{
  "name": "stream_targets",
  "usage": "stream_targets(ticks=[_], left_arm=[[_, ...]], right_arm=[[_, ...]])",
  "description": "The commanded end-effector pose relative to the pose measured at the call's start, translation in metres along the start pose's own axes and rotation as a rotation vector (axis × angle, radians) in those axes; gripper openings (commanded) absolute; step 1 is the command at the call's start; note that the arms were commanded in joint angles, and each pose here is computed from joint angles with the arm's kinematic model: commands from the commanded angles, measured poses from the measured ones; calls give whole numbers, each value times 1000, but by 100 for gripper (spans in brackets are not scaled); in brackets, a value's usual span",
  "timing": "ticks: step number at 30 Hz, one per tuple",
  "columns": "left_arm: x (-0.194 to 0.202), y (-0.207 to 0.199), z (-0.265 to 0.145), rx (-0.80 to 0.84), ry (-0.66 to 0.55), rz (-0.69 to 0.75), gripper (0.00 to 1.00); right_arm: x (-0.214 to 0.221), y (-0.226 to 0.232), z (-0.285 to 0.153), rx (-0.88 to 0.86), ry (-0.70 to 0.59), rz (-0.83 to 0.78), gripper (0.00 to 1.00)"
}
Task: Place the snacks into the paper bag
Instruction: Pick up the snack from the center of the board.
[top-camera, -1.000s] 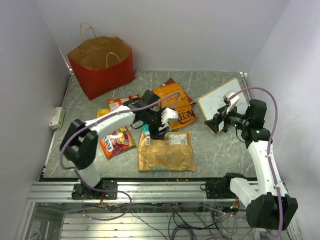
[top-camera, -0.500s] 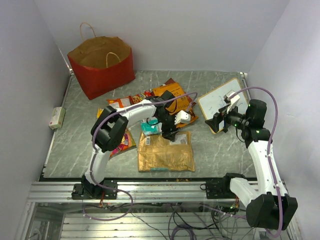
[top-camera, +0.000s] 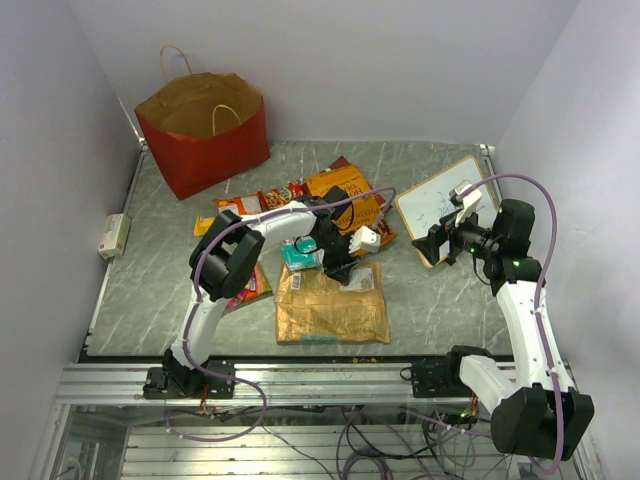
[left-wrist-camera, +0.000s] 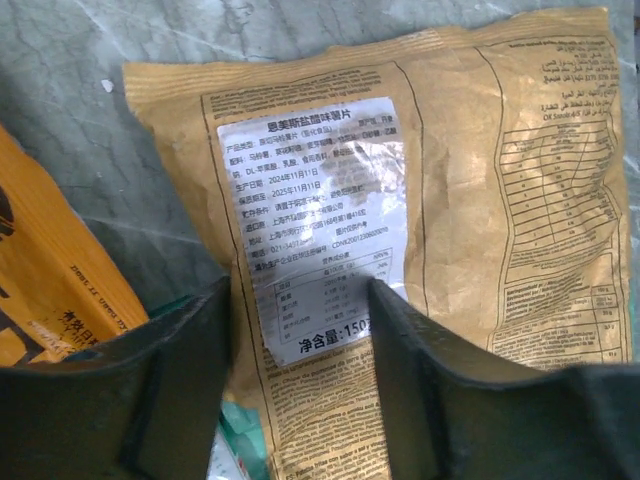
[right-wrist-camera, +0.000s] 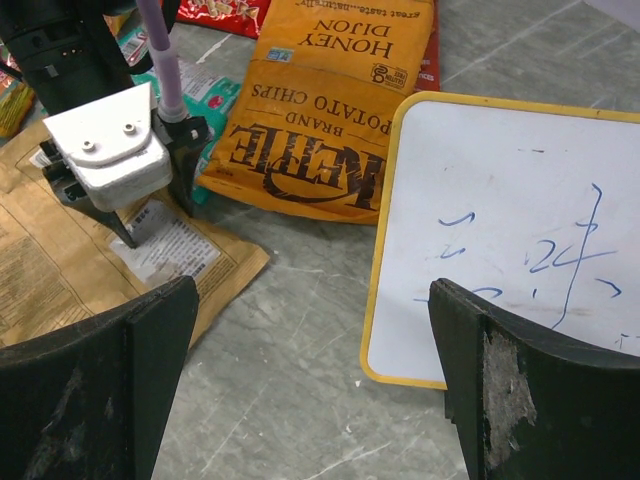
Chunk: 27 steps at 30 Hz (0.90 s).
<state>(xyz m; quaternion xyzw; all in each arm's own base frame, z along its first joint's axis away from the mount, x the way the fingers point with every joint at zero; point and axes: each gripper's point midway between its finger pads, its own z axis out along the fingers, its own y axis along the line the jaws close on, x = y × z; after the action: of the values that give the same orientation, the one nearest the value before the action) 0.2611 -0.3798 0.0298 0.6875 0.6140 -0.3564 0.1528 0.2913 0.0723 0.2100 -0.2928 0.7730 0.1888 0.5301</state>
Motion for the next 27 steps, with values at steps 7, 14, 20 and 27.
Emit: stream_targets(ticks=[7, 14, 20, 27], left_arm=[[-1, -12, -7, -9, -6, 69, 28], [-33, -16, -43, -77, -25, 129, 7], [-68, -28, -98, -230, -52, 204, 7], [-88, -43, -150, -408, -74, 288, 7]], right_arm=[[2, -5, 0, 19, -6, -16, 100], [4, 8, 4, -56, -22, -5, 100], [0, 31, 11, -173, -85, 24, 100], [-18, 63, 32, -303, -148, 48, 100]])
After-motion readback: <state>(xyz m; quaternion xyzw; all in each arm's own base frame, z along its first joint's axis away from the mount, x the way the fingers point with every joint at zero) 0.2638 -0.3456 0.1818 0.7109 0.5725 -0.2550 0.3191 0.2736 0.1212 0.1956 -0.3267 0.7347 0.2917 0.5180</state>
